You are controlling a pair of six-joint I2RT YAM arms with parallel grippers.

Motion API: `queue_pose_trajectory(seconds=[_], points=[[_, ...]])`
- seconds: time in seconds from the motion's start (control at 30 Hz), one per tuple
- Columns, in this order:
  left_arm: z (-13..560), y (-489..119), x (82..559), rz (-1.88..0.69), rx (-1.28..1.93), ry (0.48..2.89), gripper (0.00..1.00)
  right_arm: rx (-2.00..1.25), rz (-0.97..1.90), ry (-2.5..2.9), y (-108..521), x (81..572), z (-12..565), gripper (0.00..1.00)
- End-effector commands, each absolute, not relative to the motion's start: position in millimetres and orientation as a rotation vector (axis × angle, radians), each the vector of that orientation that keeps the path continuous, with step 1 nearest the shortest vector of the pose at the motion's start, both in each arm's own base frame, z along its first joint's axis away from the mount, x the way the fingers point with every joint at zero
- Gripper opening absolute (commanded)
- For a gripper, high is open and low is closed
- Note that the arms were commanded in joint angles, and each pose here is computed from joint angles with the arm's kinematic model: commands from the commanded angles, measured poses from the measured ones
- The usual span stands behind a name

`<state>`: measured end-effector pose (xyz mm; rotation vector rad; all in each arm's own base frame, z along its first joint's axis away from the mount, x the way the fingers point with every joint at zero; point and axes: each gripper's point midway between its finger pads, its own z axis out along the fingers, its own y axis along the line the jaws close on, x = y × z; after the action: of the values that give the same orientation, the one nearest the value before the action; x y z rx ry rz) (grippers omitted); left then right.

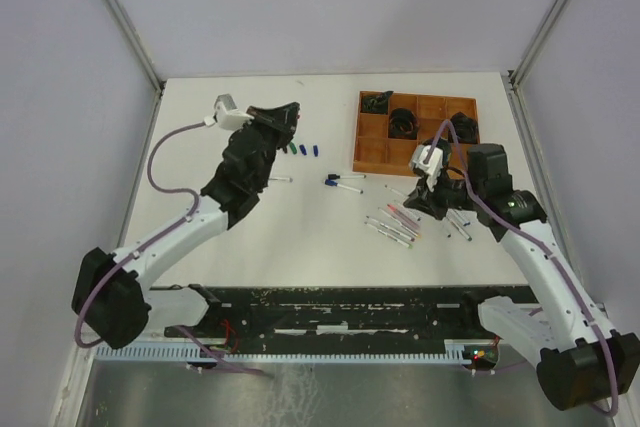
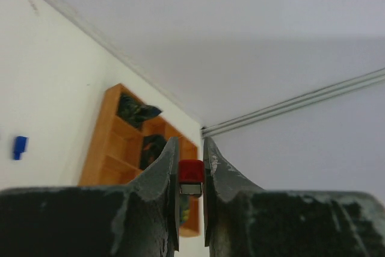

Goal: Open the pen caps
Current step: Open the pen cap from the pen, then place the pen cap at the center of the board.

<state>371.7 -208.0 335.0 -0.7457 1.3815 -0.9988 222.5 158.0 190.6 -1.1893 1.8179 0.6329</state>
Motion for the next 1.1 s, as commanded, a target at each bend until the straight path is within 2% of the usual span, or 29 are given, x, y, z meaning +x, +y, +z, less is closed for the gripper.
queue_pose_trajectory(seconds=[0.0, 0.23, 0.63, 0.77, 0.93, 1.07], points=[[253, -218, 391, -0.644, -0.467, 1.840, 0.03, -1.047, 0.559, 1.804, 146, 239, 232, 0.02], [232, -249, 438, -0.378, -0.198, 2.137, 0.03, -0.933, 0.390, 1.928, 115, 262, 225, 0.02], [146, -265, 490, 0.040, 0.062, 2.277, 0.03, -0.818, 0.352, 2.076, 77, 279, 200, 0.02], [121, -266, 502, 0.108, 0.115, 2.296, 0.03, -0.796, 0.361, 2.108, 72, 283, 192, 0.02], [85, -284, 508, 0.071, 0.204, 2.368, 0.03, -0.802, 0.380, 2.126, 72, 283, 186, 0.02], [80, -282, 509, 0.095, 0.201, 2.375, 0.04, -0.807, 0.387, 2.132, 73, 282, 183, 0.02]])
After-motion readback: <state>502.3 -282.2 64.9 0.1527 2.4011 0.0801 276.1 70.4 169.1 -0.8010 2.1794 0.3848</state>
